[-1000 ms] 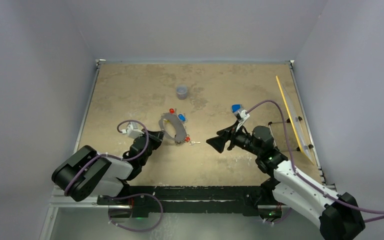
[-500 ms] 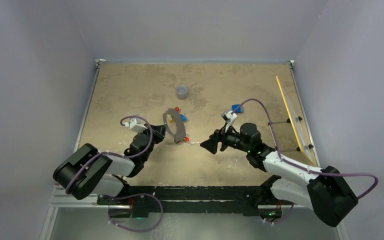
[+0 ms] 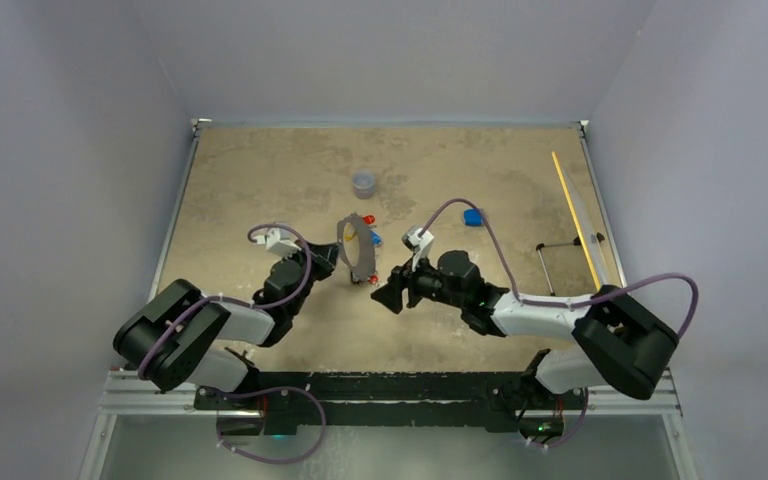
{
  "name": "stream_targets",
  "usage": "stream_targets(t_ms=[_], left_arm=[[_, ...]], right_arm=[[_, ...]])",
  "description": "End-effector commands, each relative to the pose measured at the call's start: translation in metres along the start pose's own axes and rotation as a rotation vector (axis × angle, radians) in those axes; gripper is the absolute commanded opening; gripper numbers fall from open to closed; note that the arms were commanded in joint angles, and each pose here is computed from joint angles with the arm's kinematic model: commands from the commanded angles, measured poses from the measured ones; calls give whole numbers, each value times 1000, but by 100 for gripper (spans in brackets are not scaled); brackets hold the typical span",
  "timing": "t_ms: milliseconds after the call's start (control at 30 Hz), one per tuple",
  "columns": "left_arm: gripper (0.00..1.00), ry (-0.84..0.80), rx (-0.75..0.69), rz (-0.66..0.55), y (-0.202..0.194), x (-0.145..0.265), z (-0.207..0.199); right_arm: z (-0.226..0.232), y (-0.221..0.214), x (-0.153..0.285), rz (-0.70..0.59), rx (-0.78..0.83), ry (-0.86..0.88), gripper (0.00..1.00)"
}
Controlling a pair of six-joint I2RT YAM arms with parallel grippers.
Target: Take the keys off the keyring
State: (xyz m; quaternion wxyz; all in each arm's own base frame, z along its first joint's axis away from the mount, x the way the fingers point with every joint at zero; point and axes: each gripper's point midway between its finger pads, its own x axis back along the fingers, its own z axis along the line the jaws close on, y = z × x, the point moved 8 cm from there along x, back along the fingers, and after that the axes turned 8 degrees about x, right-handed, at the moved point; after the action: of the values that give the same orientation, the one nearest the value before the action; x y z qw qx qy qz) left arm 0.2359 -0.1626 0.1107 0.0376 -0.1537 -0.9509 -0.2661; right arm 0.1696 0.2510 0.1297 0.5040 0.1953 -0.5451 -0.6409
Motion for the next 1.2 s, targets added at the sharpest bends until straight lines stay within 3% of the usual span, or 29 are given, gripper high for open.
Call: stream_targets(t_ms=[0,600,767,867,1167], left_arm=[[0,-79,-1,-20,5,-9,-21],[1,-85,-114,164,-33,-64,-16],[28,-22,-238,185,-30,-62,-10],[38,8,-320,211,-25,-51,-7],[48,2,-542,390,-24,-21,-20]], right_arm=[[-5,26,-22,-97,77,-85,67],[-23,24,-34,-5,126,-211,69],[-25,22,-30,-2,126,-236,70],[-26,18,-26,5,125,-253,71],[-46,17,-5,-5,56,-311,73]])
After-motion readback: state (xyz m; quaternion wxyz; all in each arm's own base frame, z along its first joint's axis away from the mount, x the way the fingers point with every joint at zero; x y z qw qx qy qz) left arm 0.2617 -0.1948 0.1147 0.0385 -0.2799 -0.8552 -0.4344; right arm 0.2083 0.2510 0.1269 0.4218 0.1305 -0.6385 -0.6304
